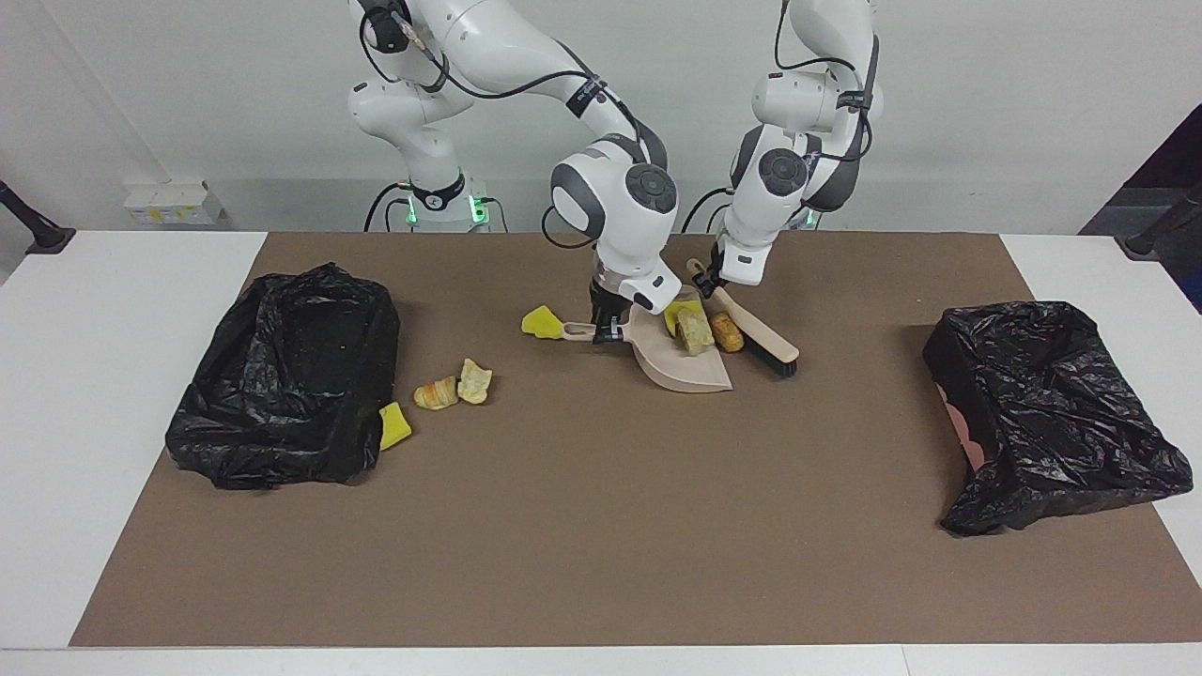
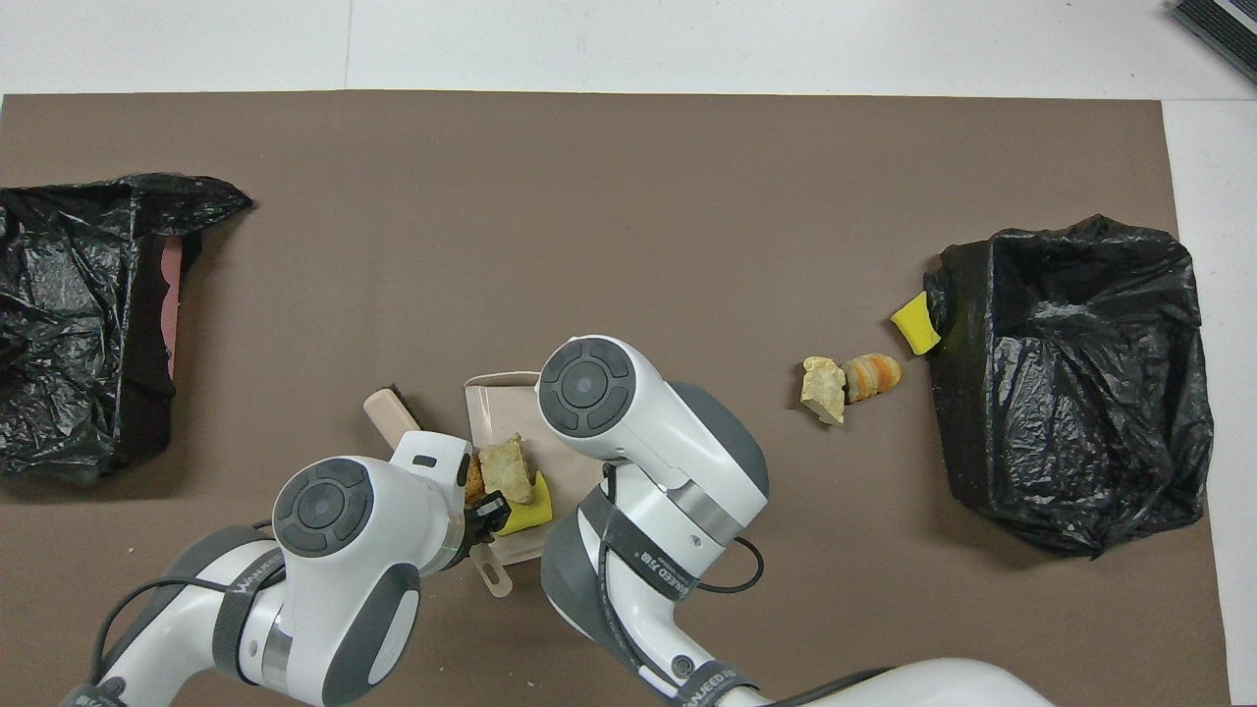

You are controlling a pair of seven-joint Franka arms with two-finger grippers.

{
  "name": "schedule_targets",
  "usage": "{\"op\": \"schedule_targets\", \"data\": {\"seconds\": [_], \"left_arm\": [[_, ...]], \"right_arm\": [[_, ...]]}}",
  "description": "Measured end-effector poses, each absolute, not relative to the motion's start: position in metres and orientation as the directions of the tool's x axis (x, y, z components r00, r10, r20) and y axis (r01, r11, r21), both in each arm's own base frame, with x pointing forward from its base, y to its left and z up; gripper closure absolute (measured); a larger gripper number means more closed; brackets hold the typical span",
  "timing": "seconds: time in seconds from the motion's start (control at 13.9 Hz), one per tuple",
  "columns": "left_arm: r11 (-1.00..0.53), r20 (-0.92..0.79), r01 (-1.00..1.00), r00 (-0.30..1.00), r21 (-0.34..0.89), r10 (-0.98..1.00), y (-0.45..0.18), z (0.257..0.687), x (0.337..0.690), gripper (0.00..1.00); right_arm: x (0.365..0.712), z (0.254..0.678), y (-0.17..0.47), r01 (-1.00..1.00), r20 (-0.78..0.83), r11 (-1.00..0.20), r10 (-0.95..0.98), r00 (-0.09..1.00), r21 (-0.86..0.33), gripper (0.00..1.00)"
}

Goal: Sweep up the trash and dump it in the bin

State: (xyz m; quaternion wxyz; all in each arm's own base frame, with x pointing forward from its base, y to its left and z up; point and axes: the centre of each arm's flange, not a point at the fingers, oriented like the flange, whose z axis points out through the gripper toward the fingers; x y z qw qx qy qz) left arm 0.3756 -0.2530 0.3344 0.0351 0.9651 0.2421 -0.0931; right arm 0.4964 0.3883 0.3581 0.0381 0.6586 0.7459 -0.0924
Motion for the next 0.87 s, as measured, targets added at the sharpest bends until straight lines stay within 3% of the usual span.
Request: {"op": "schedule_targets", "data": {"seconds": [0.43, 0.87], "left_arm": [[-0.953, -0.209, 0.29, 0.94, 0.083, 0.268, -0.286, 0.348, 0.396, 0.73], [-0.988, -0.341, 0.154, 0.93, 0.03, 0.135, -0.252, 0.387, 0.42, 0.73]], "right_arm": [[0.497, 0.356, 0.389, 0.99, -0.171, 0.116, 0.977, -0.128, -0.08, 0.69], [0.517, 0.36, 0.364, 0.994, -0.158, 0.076, 0.984, -0.087, -0.075, 0.69]]}}
